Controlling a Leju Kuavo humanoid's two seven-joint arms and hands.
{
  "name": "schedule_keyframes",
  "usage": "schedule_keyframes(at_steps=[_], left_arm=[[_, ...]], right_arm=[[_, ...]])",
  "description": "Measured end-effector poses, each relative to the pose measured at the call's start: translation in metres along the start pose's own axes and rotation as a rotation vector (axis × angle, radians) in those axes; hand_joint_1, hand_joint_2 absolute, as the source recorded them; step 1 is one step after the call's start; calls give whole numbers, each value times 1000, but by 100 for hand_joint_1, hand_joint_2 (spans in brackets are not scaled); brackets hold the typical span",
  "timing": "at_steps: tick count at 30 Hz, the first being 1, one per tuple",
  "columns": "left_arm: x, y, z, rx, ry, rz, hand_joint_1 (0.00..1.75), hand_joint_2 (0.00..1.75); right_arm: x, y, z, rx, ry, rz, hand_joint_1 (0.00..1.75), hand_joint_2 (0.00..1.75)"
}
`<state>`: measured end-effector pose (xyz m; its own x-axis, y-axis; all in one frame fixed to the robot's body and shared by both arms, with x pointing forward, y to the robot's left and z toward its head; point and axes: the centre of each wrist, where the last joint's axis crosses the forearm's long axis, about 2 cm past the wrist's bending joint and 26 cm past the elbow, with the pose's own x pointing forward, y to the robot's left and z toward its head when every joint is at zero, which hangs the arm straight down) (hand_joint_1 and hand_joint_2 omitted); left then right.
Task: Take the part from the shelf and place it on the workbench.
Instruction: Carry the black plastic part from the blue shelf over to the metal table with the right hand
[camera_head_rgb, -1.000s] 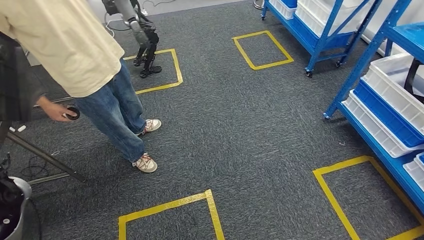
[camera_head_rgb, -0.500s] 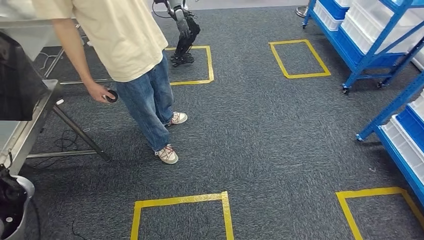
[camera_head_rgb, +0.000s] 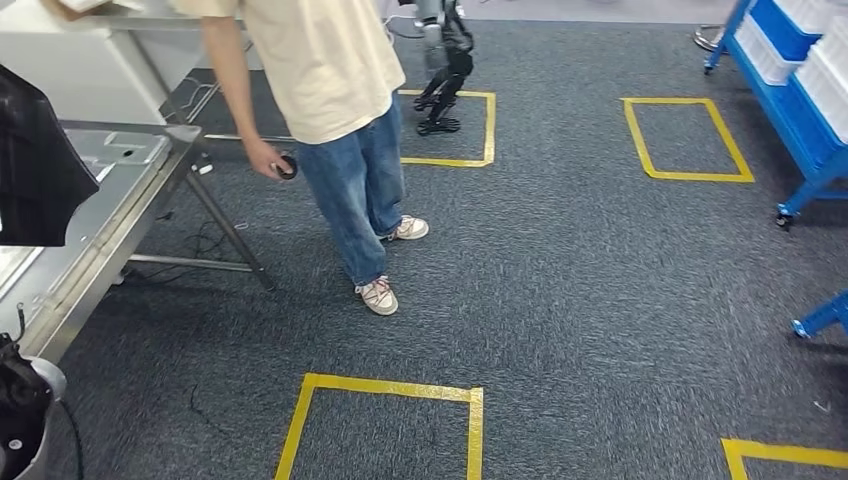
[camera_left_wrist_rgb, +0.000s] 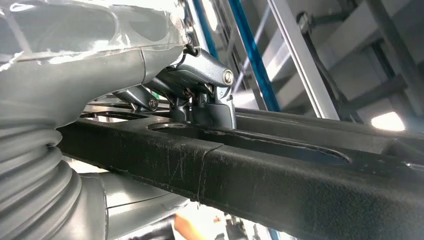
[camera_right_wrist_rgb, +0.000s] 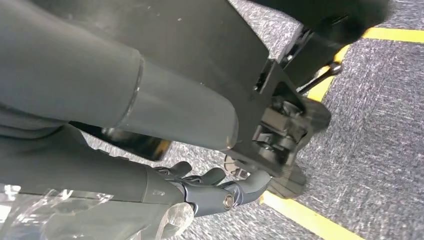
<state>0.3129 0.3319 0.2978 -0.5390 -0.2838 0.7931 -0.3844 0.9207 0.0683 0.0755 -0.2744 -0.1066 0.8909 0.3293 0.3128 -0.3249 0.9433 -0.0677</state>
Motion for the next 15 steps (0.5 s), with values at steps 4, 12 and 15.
schedule_keyframes(at_steps=[4,12,15], left_arm=[[1,0,-1,-2,-4,0,175,175],[2,0,-3,-14,-10,2,175,175],[2,-1,-3,-27,-6,5,175,175]], right_arm=[[2,0,0,-1,-3,-1,0,0],[2,1,0,-28,-3,2,0,0],[0,2,0,-27,3,3,0,0]])
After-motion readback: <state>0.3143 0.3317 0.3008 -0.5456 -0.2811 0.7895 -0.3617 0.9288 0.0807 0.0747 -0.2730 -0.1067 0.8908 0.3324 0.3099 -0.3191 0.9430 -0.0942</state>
